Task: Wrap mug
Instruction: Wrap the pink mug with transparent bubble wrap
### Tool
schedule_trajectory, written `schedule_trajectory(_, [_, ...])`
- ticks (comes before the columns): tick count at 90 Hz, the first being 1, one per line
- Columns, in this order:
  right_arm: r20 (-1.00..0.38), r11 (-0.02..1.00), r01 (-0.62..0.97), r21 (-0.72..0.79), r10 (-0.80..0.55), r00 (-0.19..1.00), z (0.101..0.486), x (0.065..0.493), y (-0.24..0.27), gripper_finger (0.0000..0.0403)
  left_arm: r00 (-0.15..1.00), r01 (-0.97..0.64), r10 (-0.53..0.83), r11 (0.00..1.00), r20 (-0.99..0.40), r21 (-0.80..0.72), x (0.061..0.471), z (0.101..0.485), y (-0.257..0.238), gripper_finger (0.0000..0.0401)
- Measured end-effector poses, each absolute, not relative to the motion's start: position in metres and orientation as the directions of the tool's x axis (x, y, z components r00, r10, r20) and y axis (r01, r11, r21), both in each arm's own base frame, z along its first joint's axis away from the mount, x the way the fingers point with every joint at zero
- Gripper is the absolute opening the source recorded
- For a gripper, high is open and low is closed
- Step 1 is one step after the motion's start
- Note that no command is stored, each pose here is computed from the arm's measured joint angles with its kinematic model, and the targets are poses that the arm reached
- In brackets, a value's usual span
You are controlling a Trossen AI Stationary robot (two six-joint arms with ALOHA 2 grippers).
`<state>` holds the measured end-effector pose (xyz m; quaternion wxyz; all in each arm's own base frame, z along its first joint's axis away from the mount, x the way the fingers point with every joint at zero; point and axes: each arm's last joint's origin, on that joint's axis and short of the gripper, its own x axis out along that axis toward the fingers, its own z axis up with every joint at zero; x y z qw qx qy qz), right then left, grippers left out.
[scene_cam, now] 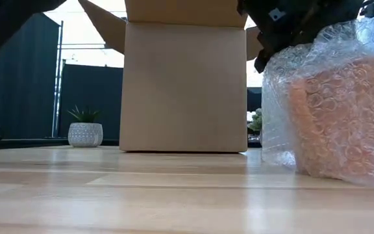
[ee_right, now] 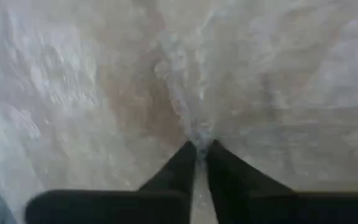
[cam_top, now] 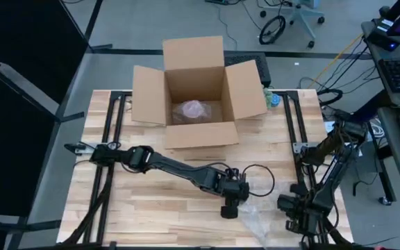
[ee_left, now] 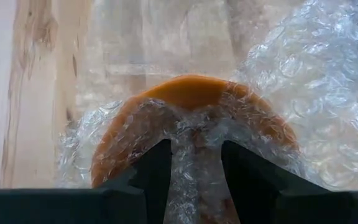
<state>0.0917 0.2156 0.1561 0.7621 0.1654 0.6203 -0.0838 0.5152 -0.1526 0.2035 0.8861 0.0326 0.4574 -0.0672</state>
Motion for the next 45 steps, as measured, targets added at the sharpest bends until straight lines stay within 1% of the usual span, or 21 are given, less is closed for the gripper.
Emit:
schedule_trajectory(13, [-0.947,0.941,0.312,0.136,0.031,0.319,0.185,0.096,0.212,0.0003,0.572,0.152,-0.090,0.988,-0.815,-0.003,0.515,0.203,-0.154,0.0134])
schedule_trajectory(22, [-0.894,0.946,0.285,0.154,0.011,0.448,0.204,0.103,0.211,0.0003,0.572,0.152,-0.091,0.988,-0.815,-0.003,0.515,0.203,-0.154,0.0134])
schedule_trajectory(34, [-0.785,0.958,0.248,0.141,-0.045,0.618,0.214,0.118,0.207,0.0001,0.572,0.148,-0.091,0.989,-0.815,-0.006,0.515,0.203,-0.154,0.0134])
schedule_trajectory(45, [-0.687,0.970,0.224,0.090,-0.102,0.720,0.217,0.140,0.205,0.0001,0.572,0.147,-0.091,0.989,-0.815,-0.007,0.515,0.203,-0.154,0.0134])
